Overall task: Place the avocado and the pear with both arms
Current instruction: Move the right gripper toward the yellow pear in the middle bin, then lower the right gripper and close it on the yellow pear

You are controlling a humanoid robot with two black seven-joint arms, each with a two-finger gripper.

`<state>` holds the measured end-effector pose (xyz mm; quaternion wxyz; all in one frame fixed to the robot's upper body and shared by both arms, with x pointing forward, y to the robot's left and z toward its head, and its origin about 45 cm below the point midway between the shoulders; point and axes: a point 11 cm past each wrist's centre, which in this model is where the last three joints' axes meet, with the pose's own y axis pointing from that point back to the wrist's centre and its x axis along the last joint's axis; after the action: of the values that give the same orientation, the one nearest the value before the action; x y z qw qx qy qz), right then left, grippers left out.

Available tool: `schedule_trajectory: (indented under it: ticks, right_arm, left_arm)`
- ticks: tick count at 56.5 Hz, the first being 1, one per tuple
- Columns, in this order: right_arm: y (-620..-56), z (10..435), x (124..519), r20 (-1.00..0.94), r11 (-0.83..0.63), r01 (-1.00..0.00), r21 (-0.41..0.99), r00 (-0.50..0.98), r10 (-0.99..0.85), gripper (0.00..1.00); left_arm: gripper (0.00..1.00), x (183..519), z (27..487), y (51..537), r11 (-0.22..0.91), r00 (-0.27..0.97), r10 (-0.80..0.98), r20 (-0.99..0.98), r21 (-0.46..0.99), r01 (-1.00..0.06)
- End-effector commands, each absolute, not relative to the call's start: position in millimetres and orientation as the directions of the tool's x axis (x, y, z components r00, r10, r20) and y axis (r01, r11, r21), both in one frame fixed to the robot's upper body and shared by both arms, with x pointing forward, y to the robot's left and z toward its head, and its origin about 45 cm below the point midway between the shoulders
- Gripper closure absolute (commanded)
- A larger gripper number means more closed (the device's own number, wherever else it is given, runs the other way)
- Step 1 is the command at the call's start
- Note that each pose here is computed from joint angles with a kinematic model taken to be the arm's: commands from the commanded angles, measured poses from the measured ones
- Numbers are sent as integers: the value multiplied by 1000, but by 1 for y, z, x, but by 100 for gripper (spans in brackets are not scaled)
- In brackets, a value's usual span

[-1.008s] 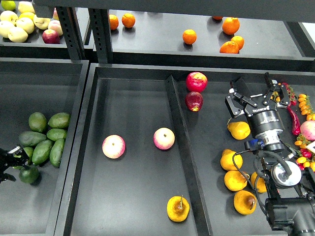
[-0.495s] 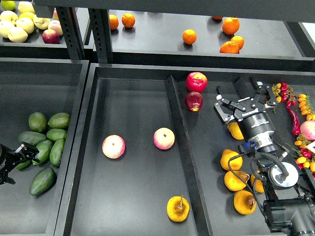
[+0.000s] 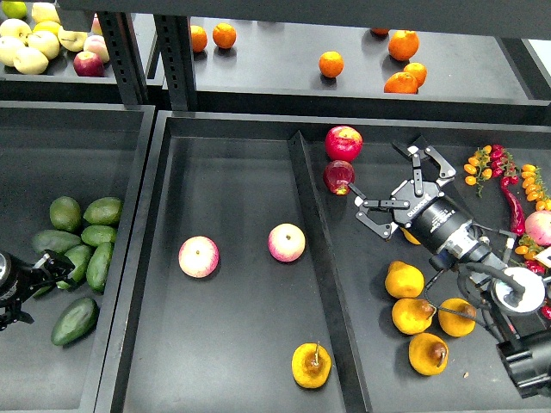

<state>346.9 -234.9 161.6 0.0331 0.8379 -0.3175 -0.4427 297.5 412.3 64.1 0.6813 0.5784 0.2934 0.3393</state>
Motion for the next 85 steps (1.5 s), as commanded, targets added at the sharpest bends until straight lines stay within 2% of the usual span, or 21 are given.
schedule_trajectory:
  ticks: [1,6,16,30,48,74,85]
  right_arm:
    - [-228,158,336,-674,-832,-384,401,492,-551,0]
    - [-222,153,329,-643,-842,-295,451,547,-536,0]
    - [-220,138,320,-591,-802,-185,569,587,-554,0]
    - [-236,100,304,-476,-658,-54,751,647,-596,0]
    - [-259,63,311,-262,-441,-35,897,761,-594,0]
    - [-208,47,293,-306,-460,55,886,816,-491,0]
    - [-194,51,297,-302,-467,60,882,833,-463,0]
  left_arm:
    - [0,300,60,405,127,579,815,-25,982,-137]
    - [0,300,59,403,136,575,817,-31,981,-140]
    - [0,301,56,396,146,580,814,-39,980,-139]
    - [0,306,51,379,175,583,810,-60,974,-143]
    - [0,309,49,364,205,593,801,-81,968,-146]
    - [0,309,47,358,215,598,797,-89,966,-142]
    - [0,310,46,355,219,599,795,-93,965,-142]
